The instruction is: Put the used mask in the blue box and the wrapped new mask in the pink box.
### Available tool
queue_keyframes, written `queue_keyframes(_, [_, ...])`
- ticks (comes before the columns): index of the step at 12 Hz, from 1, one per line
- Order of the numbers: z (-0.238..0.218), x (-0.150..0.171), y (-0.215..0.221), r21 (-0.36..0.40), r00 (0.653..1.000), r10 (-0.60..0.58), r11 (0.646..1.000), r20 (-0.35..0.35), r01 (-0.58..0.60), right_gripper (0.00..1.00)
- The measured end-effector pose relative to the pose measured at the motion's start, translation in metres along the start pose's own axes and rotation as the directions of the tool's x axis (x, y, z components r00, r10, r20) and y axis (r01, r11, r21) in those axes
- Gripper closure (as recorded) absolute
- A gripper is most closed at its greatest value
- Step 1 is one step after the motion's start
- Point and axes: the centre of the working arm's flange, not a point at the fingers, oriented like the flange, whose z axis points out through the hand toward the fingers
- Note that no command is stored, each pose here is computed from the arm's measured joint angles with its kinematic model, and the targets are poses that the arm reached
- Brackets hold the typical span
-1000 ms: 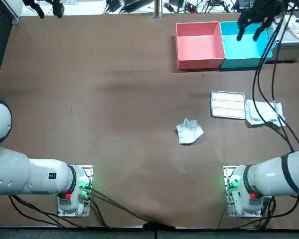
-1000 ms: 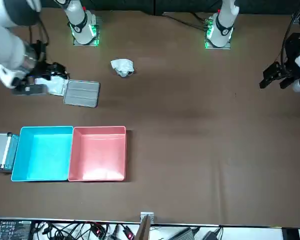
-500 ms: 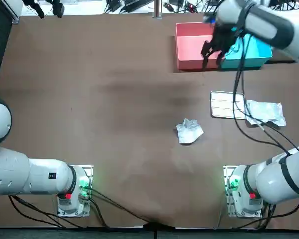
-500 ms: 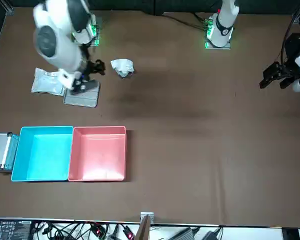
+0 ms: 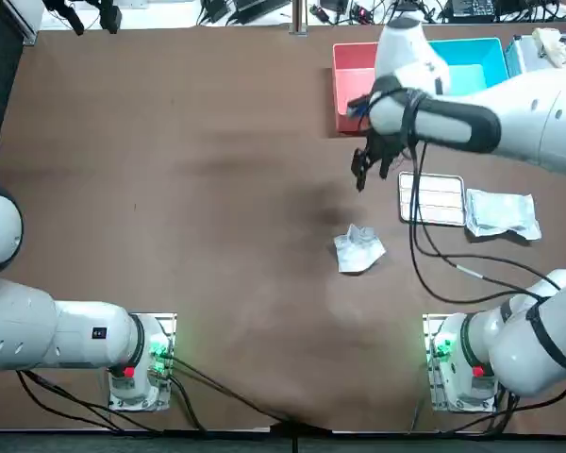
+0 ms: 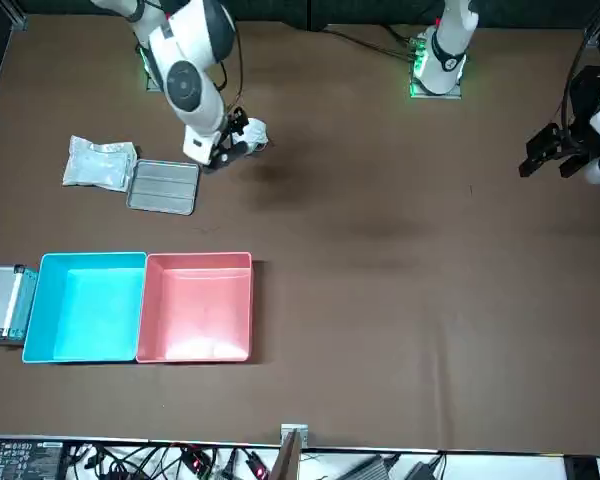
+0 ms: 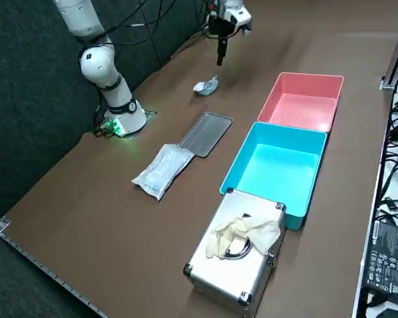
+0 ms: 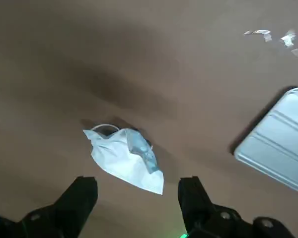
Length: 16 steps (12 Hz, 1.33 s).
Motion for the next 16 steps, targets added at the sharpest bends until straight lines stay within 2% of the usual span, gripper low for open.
queue_keyframes(3, [0.046,-0.014,-0.025,-0.031,0.998,-0.053,0.998,0.021,0.053,0.0])
queue_keyframes(5, [0.074,-0.02,-0.04,-0.055,0.995,-0.084,0.995,0.061,0.088,0.0])
queue_keyframes(8, [0.127,-0.016,-0.051,-0.142,0.982,-0.136,0.978,0.134,0.155,0.01])
queue_keyframes(13, [0.149,-0.01,-0.04,-0.195,0.975,-0.144,0.965,0.169,0.176,0.01])
queue_keyframes(15, [0.154,-0.01,-0.039,-0.198,0.973,-0.141,0.964,0.182,0.176,0.04])
queue_keyframes(16, [0.158,-0.009,-0.038,-0.199,0.972,-0.139,0.964,0.189,0.176,0.15])
